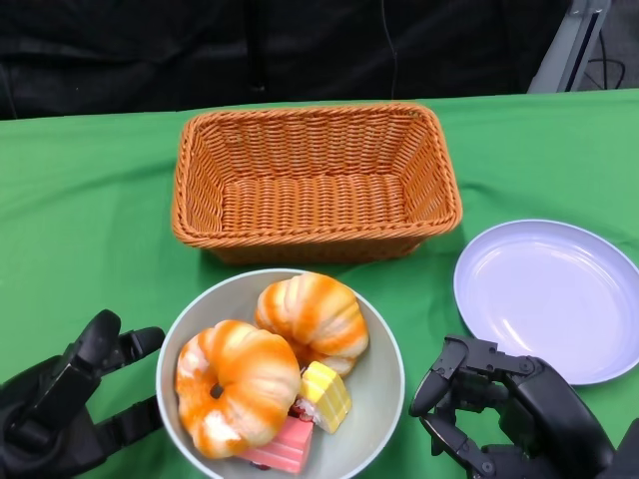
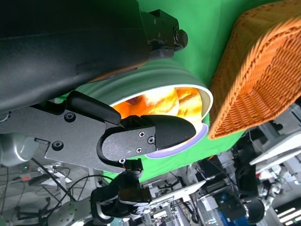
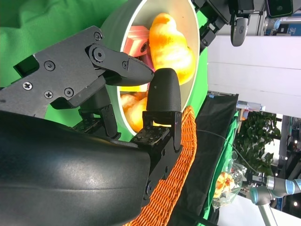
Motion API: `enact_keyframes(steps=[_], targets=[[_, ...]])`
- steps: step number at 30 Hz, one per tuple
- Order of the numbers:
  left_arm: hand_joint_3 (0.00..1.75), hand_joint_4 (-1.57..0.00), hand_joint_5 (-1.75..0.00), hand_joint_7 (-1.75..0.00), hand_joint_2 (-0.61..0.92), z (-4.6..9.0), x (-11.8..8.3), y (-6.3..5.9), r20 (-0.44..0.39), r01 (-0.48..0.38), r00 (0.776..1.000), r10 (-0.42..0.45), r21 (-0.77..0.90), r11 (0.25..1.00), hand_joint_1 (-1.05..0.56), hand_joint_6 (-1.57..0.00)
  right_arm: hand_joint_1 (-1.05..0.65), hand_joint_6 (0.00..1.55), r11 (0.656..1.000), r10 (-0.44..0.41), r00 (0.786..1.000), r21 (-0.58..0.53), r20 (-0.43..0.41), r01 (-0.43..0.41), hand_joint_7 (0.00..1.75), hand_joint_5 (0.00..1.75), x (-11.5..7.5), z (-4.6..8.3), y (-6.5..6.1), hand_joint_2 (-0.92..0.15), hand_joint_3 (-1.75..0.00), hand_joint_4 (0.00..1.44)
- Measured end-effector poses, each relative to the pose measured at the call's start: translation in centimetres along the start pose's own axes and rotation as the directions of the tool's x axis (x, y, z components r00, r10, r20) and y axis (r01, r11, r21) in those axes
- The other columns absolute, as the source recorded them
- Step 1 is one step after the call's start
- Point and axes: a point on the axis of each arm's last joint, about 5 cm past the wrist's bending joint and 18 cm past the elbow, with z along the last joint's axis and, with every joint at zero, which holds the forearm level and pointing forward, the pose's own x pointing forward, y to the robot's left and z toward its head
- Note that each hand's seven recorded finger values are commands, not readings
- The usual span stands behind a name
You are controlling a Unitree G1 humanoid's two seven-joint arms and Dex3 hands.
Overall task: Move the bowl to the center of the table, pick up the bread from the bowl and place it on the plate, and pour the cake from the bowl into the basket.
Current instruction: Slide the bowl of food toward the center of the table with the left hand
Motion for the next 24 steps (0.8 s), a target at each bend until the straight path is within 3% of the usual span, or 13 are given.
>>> enact_keyframes(steps=[11, 24], targets=[[0.59, 0.00, 0.00, 0.00, 0.92, -0.5, 1.0, -0.4, 0.055, 0.031, 0.998, -0.031, -0.007, 0.999, -0.65, 0.00, -0.13, 0.69, 1.000, -0.002, 1.000, -0.002, 0.002, 0.002, 1.33, 1.63, 0.0, 0.1, 0.0, -0.62, -0.86, 0.72], [0.55, 0.00, 0.00, 0.00, 0.92, -0.9, 1.4, -0.3, 0.064, 0.087, 0.994, -0.086, -0.020, 0.996, -0.65, 0.00, -0.14, 0.69, 1.000, -0.001, 1.000, -0.004, 0.002, 0.001, 1.32, 1.63, 0.0, 0.1, 0.0, -0.62, -0.85, 0.71]])
